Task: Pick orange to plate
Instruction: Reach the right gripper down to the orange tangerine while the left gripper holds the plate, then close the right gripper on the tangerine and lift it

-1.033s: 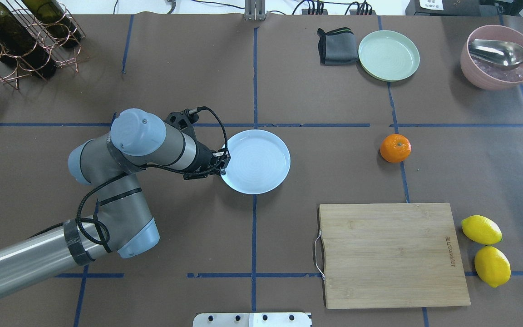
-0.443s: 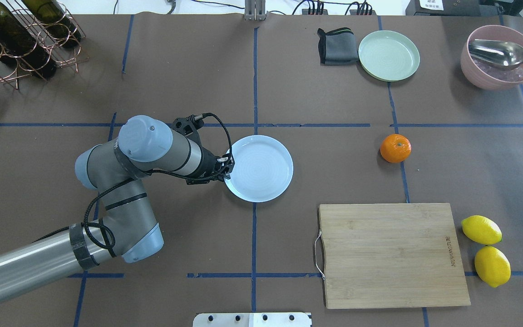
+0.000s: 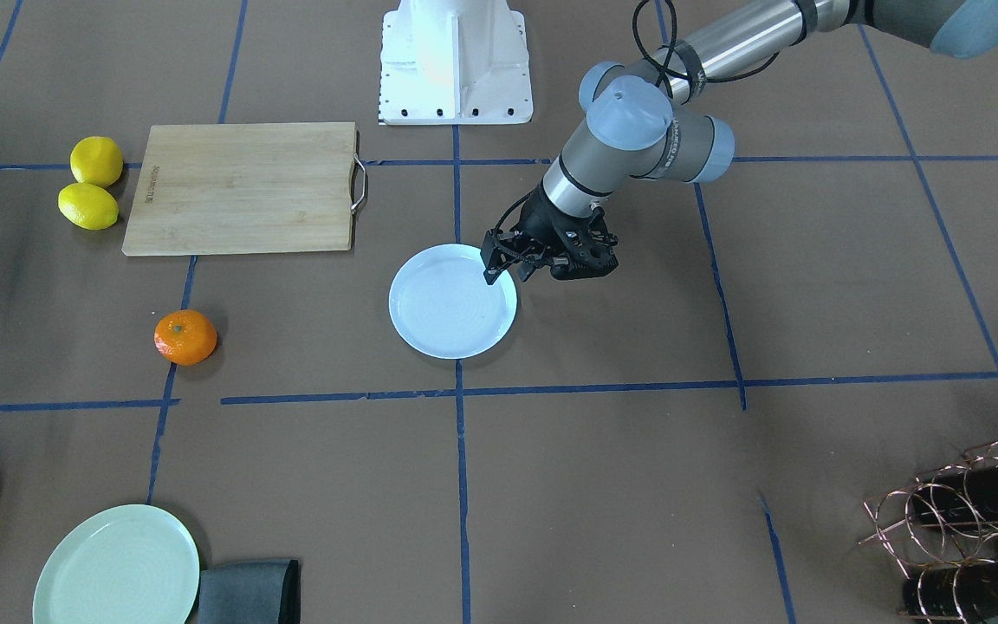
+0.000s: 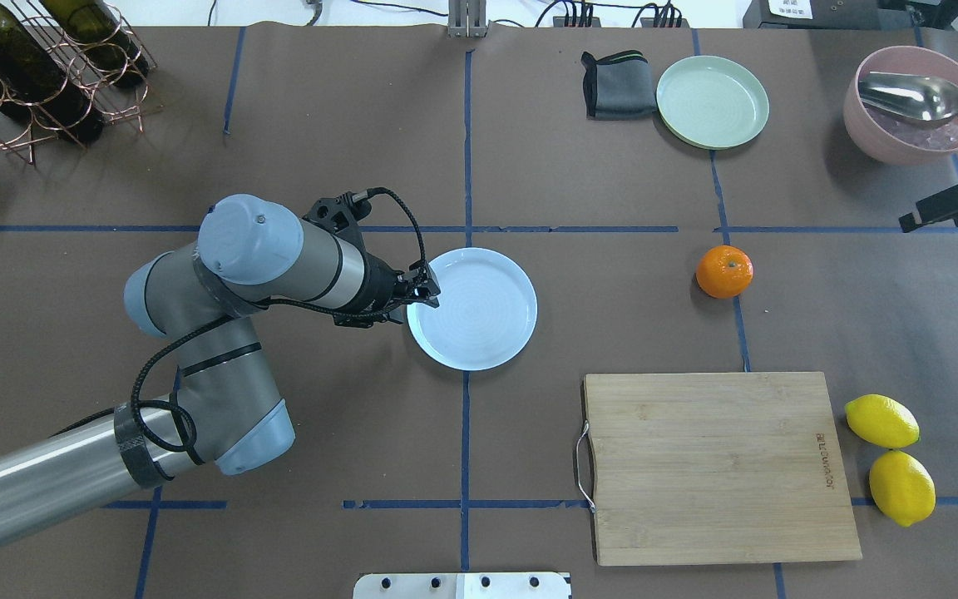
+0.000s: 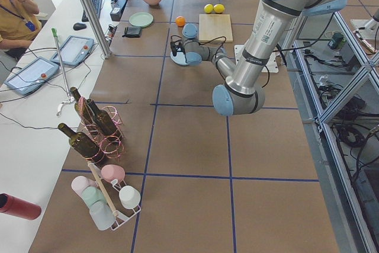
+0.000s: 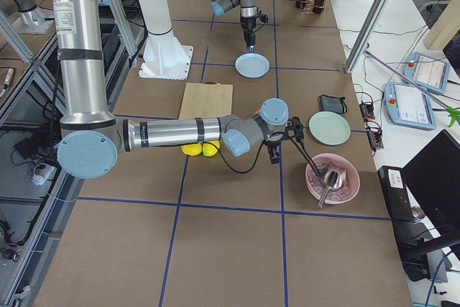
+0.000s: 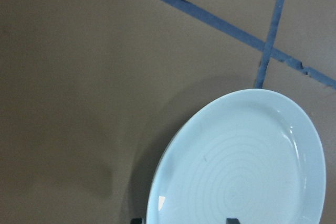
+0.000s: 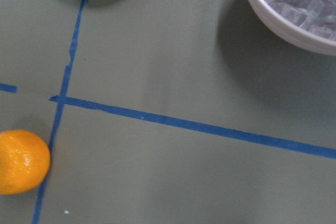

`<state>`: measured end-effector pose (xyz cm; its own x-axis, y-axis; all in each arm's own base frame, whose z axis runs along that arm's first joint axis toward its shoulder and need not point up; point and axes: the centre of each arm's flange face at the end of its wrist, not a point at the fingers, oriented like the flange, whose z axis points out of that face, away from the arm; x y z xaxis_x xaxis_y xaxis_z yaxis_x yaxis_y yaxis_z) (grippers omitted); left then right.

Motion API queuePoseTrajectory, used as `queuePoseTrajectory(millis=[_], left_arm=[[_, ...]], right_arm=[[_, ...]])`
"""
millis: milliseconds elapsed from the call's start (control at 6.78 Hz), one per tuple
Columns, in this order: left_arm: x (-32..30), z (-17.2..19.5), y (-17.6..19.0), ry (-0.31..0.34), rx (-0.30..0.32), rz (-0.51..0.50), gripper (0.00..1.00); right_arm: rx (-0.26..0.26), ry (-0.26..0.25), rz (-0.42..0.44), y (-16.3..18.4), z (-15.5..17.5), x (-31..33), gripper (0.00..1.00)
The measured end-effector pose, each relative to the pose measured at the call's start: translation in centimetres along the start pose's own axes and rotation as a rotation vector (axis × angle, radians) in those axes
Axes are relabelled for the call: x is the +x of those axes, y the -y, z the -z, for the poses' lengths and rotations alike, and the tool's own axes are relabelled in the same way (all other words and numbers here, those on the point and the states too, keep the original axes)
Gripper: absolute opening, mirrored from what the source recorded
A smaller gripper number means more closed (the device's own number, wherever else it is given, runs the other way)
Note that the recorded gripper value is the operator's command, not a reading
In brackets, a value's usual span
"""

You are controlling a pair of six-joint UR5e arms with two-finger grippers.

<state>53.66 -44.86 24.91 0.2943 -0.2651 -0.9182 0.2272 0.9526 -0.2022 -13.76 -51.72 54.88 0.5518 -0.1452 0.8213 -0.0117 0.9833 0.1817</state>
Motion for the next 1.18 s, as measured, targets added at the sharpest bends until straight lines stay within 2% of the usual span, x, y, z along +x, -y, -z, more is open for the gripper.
queuePoseTrajectory(millis=[295, 590, 885, 1180], left_arm=[[0.3, 1.7, 1.7, -0.018, 0.028, 0.005, 0.62], [0.2, 2.2, 2.4, -0.021, 0.039, 0.006, 0.62], [0.2, 2.2, 2.5, -0.022, 0.040, 0.007, 0.63], [0.2, 2.2, 2.4, -0.022, 0.039, 0.006, 0.64]], right_arm=[[0.032, 0.008, -0.121, -1.8, -3.4, -10.0, 1.00], [0.047, -0.025, -0.183, -2.2, -5.9, -15.8, 1.00], [0.068, -0.100, -0.188, -2.1, -8.1, -18.3, 1.00], [0.089, -0.143, -0.163, -2.7, -10.1, -19.4, 1.00]])
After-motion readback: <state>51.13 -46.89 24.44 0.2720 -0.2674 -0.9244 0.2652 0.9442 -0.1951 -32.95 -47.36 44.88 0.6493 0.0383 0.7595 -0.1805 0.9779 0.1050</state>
